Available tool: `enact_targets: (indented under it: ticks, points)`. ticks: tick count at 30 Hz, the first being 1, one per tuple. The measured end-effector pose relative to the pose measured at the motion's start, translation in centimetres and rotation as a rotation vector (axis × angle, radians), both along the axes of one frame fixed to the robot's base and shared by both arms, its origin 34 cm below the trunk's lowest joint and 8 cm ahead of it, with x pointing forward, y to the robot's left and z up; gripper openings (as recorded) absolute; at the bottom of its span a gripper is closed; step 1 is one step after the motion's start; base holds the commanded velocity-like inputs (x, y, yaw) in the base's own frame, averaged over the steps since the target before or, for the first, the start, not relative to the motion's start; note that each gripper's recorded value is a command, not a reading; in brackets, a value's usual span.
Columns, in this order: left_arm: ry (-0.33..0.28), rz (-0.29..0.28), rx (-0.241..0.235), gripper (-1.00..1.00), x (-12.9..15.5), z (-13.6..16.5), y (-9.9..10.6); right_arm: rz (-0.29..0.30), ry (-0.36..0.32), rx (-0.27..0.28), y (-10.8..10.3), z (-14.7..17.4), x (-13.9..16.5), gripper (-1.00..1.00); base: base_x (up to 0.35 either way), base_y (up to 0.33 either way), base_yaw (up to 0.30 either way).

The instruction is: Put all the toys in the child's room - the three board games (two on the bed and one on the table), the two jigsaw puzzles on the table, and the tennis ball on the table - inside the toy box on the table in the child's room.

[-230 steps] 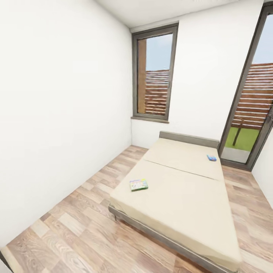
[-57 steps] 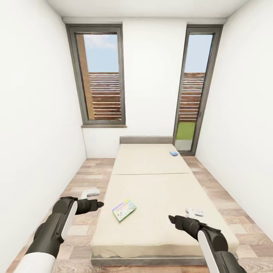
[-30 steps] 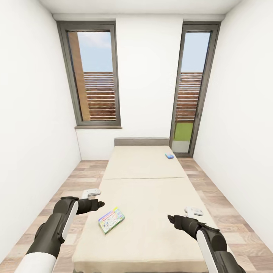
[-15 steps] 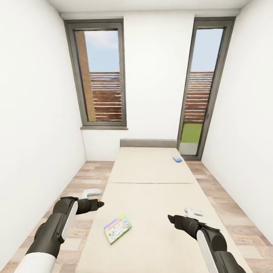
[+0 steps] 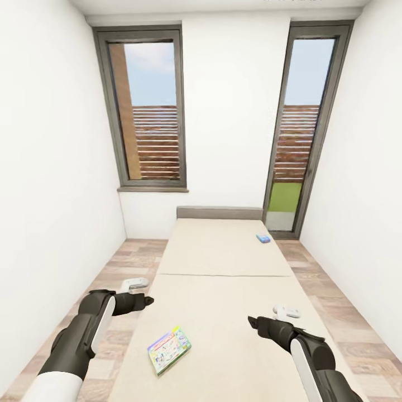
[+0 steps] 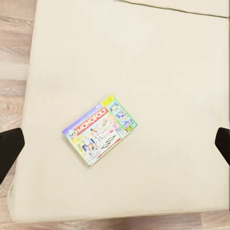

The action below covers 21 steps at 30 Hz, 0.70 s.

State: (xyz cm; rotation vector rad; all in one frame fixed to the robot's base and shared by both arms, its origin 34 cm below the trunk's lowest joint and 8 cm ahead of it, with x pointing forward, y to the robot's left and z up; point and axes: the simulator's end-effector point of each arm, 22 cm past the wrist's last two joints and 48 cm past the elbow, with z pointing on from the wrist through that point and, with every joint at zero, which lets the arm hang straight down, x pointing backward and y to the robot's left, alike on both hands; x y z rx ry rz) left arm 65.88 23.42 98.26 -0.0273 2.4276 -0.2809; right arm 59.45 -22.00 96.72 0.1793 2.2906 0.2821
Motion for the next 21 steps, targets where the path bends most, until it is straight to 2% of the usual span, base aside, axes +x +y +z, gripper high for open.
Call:
enact_targets:
  ticks: [8, 21]
  points:
    - [-0.004, -0.001, -0.001, 1.00, 0.01, 0.23, -0.04, -0.002, -0.004, 0.006, 0.00, 0.18, 0.01, 1.00, 0.018, -0.028, -0.158]
    - [-0.010, -0.002, -0.002, 1.00, 0.07, 0.39, -0.04, -0.001, -0.005, 0.005, 0.02, 0.23, 0.01, 1.00, 0.109, 0.026, -0.018]
